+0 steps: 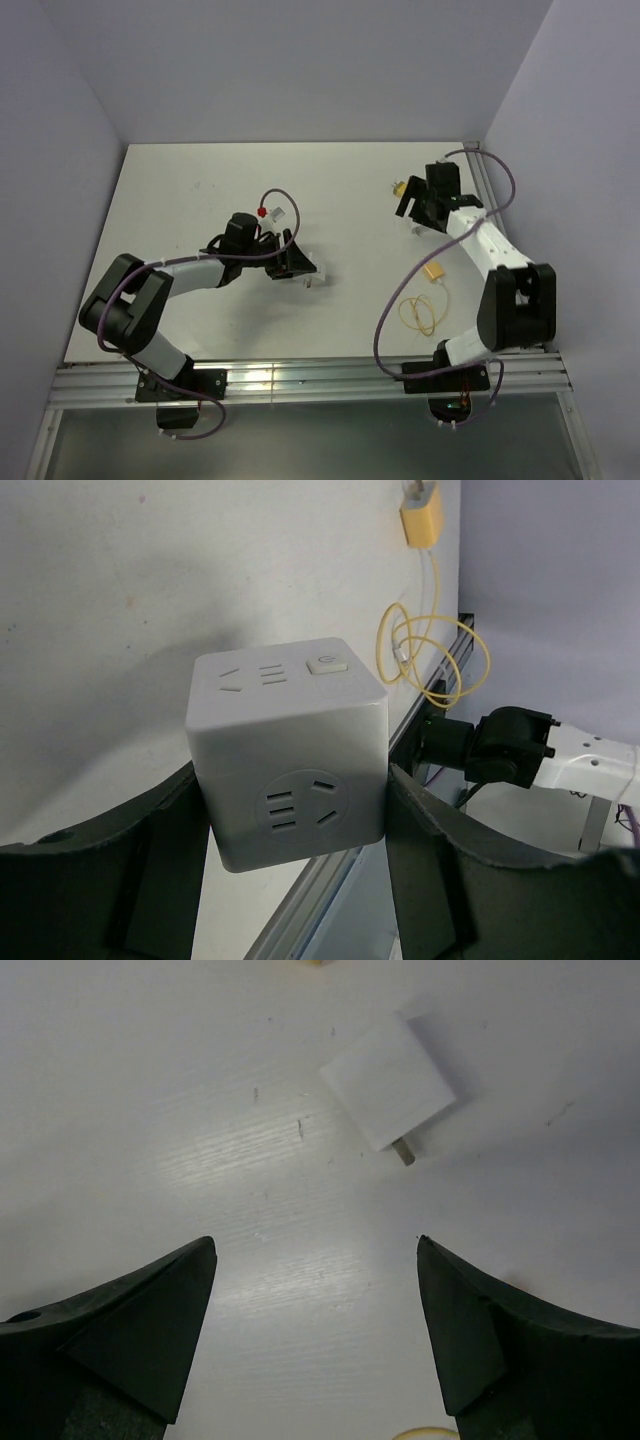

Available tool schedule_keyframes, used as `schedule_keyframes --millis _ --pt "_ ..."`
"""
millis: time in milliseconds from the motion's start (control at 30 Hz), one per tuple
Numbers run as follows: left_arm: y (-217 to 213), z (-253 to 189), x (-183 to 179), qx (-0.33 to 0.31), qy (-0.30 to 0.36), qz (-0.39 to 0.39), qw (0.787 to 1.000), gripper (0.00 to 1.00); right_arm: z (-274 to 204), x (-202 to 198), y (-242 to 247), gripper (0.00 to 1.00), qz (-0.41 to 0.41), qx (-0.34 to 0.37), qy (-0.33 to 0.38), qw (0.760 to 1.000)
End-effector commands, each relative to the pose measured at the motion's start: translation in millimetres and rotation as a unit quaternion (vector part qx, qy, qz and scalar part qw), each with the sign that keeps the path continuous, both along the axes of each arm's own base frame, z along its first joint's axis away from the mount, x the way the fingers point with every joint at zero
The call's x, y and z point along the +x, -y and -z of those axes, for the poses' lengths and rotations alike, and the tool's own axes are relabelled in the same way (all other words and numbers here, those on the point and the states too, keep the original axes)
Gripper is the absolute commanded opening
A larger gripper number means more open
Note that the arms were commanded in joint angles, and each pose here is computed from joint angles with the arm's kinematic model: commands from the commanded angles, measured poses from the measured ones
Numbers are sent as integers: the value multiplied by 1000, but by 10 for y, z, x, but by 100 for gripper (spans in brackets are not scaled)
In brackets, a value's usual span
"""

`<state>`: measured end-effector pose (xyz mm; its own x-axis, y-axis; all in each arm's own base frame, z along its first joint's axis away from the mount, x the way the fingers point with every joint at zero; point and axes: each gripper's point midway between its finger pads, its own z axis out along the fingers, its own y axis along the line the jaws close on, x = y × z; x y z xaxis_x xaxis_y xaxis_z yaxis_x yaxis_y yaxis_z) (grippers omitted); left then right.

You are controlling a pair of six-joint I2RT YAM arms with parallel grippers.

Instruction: Insert the plug

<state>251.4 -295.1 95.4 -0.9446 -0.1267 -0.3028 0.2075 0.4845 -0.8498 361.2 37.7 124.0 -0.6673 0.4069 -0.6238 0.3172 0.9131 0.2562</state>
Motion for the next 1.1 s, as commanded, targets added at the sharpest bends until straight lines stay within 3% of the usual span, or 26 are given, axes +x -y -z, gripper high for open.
schedule_keyframes --millis 0,33,100,300,667,1067 --pt "15 89 19 15 -1 6 1000 0 203 177 68 88 -50 -44 -66 996" --pt "10 140 -7 18 -9 9 1000 0 105 334 50 89 -67 -52 -60 995" --pt "7 229 -64 19 -24 18 999 0 347 388 22 90 -93 -54 -105 989" --pt "14 329 -181 12 -37 23 999 0 394 717 140 90 -123 -110 -114 980" --pt "51 281 -288 4 -35 29 999 0 657 773 272 91 -160 -157 -168 960" --pt "70 312 -332 14 -41 28 999 0 764 795 356 88 -150 -150 -164 963"
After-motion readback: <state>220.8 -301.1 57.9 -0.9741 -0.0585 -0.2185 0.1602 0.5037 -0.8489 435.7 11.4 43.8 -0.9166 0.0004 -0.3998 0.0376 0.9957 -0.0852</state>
